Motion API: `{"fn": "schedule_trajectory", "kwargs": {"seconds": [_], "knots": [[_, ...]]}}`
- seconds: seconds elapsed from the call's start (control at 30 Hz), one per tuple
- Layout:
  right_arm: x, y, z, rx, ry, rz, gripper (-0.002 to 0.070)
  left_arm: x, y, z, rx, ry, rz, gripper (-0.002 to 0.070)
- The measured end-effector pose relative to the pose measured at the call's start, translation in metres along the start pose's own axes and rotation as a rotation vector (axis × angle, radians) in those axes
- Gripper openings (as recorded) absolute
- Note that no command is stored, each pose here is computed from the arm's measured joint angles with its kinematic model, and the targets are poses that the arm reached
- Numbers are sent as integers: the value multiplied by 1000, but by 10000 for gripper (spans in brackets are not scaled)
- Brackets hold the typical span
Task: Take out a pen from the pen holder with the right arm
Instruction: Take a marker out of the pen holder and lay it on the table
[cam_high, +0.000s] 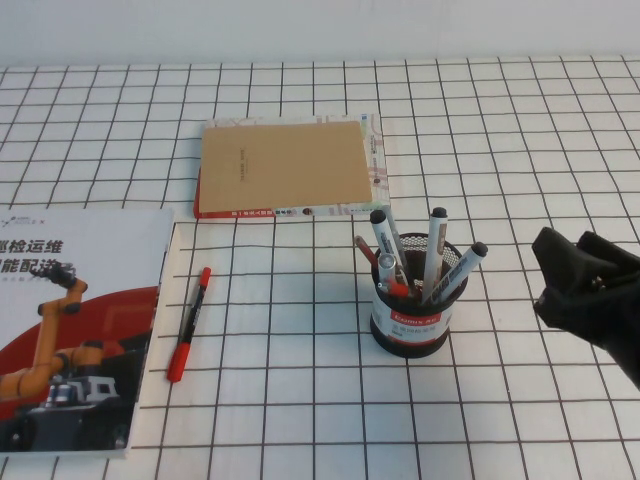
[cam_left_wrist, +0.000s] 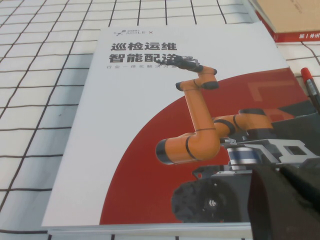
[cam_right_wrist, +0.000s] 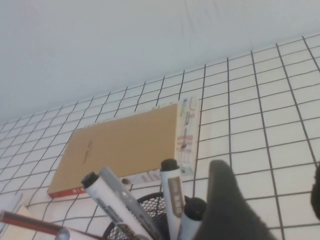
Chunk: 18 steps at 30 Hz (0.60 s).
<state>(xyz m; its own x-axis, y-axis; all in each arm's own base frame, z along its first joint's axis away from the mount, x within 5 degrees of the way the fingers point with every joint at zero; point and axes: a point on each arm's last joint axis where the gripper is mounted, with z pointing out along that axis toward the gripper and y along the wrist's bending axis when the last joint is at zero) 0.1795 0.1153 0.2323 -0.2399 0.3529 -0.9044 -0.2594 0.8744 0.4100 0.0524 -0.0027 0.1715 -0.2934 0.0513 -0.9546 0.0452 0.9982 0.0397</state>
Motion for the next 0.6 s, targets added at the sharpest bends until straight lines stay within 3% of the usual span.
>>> {"fn": "schedule_trajectory", "kwargs": {"seconds": [0.17,0.33,0.6], "knots": [[14,-5,4,-29,-46,12,347,0,0,0,0,0,0,-5],[31,-1,7,-163,-73,-43,353,0,0,0,0,0,0,-4],[60,-4,16,-185,30,-96,360,0,0,0,0,0,0,-4]]}}
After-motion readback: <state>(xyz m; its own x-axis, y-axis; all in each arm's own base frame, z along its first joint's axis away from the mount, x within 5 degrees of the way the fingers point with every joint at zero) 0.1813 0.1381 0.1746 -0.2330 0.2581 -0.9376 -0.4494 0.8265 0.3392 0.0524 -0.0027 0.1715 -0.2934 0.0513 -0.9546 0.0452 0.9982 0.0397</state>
